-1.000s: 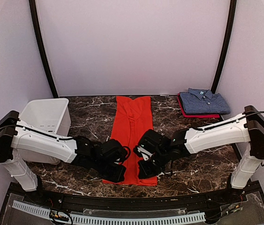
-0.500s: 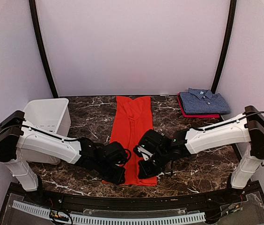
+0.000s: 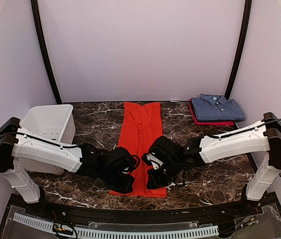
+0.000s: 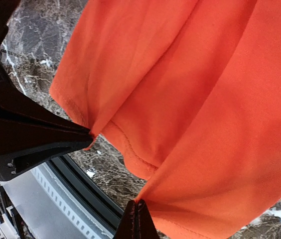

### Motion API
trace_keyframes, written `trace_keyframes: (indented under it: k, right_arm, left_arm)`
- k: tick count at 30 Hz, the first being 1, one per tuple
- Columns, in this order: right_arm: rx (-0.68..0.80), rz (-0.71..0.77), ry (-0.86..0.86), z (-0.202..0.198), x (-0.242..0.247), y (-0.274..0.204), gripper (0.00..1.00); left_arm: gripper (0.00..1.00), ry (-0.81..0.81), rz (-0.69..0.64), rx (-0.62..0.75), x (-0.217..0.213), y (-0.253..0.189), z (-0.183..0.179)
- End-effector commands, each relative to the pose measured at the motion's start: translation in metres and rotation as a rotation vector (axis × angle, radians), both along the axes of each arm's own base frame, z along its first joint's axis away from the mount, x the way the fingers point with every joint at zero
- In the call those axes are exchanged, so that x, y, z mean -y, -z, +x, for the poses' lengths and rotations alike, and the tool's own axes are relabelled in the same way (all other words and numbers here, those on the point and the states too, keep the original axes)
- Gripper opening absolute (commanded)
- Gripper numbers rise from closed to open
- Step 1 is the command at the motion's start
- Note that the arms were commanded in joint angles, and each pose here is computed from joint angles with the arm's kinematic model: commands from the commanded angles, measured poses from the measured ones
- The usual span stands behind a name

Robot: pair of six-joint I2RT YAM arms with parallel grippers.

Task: Fold and stack the mixed laundry pile
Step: Adjust the rectangle-folded T-shirt at the center of the board.

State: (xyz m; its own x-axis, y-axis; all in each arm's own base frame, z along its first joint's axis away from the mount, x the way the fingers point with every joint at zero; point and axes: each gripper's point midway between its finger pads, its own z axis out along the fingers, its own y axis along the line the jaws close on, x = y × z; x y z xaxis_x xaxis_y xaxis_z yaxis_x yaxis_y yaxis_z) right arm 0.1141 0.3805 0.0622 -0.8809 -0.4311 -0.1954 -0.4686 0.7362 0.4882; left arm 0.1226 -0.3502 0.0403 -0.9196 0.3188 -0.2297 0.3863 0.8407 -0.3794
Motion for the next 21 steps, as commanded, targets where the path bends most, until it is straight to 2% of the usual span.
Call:
trace_keyframes:
  k: [1, 9, 19, 21]
  right_arm:
    - [0.038, 0.13, -0.03, -0.001, -0.017, -0.034, 0.0]
    - [0.02, 0.182, -0.055, -0.004, -0.029, -0.027, 0.0]
    - [-0.064, 0.18, -0.081, -0.015, -0.032, 0.012, 0.0]
    - [-0.069, 0.17, -0.087, -0.016, -0.032, 0.016, 0.02]
  left_arm:
    - [0.0, 0.04, -0.119, 0.028, 0.013, -0.04, -0.003]
    - [0.0, 0.062, -0.25, 0.016, 0.026, -0.052, -0.009]
    - [0.0, 0.044, -0.221, -0.047, 0.025, -0.011, -0.015]
    - [0.06, 0.04, -0.216, -0.054, 0.024, -0.009, -0.015]
